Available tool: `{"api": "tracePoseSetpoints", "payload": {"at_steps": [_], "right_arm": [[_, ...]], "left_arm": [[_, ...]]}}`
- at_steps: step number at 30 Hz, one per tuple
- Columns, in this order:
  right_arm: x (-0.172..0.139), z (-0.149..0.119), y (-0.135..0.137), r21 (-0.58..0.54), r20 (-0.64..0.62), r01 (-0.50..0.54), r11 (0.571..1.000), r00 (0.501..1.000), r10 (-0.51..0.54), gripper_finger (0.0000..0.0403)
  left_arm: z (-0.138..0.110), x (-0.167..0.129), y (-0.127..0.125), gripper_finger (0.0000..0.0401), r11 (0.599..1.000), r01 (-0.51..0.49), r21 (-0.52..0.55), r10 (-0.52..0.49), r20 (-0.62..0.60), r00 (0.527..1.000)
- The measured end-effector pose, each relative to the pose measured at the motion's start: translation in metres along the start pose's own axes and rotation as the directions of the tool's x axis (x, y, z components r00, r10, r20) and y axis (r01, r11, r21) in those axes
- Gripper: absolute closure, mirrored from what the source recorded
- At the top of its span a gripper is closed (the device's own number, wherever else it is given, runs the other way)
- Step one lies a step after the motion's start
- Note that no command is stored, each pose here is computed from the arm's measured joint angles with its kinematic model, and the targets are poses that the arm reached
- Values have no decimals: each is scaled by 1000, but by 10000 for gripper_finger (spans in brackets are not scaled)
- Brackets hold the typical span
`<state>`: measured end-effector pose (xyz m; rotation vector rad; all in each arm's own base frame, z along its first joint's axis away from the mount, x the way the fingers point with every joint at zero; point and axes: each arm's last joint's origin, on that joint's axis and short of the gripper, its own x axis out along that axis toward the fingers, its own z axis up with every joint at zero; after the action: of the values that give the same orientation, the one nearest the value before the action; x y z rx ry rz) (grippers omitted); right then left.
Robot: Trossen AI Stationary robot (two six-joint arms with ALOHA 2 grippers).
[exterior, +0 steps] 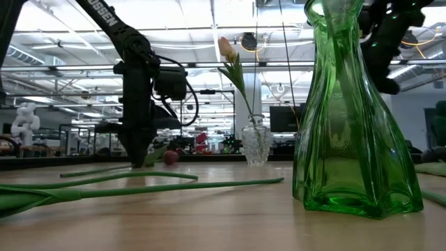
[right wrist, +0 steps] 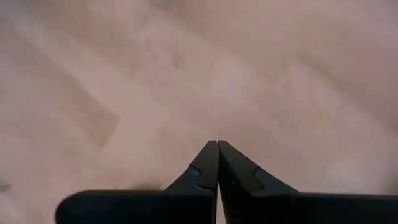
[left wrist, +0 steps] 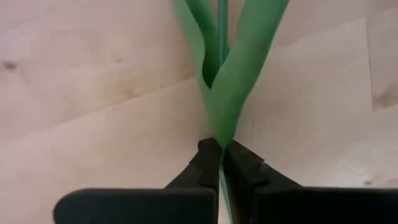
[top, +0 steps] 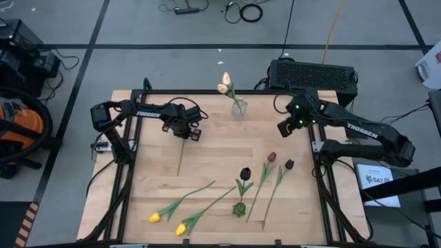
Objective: Sort flowers into vase by color
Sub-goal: Put the left red tulip into the green flower vase
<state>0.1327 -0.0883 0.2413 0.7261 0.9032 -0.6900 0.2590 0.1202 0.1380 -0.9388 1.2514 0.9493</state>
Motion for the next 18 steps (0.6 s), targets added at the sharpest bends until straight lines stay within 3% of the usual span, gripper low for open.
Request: {"api": "tracePoseSetpoints", "payload": {"at_steps": [2,5,9,14,18], "right_arm": [[-7,-9,-2,36,-44,6,999,999,-5,403],[-21,-25,-6,65,-57,55,996,997,-51,403],[-43,-46,-12,132,-7,54,990,999,-53,403],[-66,-65,-16,181,109,-105,978,990,86,403],[-75,-72,-18,161,171,-167,973,975,139,403]], "left_arm": [[0,-12,-2,394,999,-29,17,27,104,994],[-5,-47,-7,396,999,31,30,-38,251,967],[-33,-87,-12,397,988,133,73,-151,348,925],[-79,-136,-21,398,953,255,162,-302,537,788],[-117,-165,-34,399,879,331,344,-477,620,623]]}}
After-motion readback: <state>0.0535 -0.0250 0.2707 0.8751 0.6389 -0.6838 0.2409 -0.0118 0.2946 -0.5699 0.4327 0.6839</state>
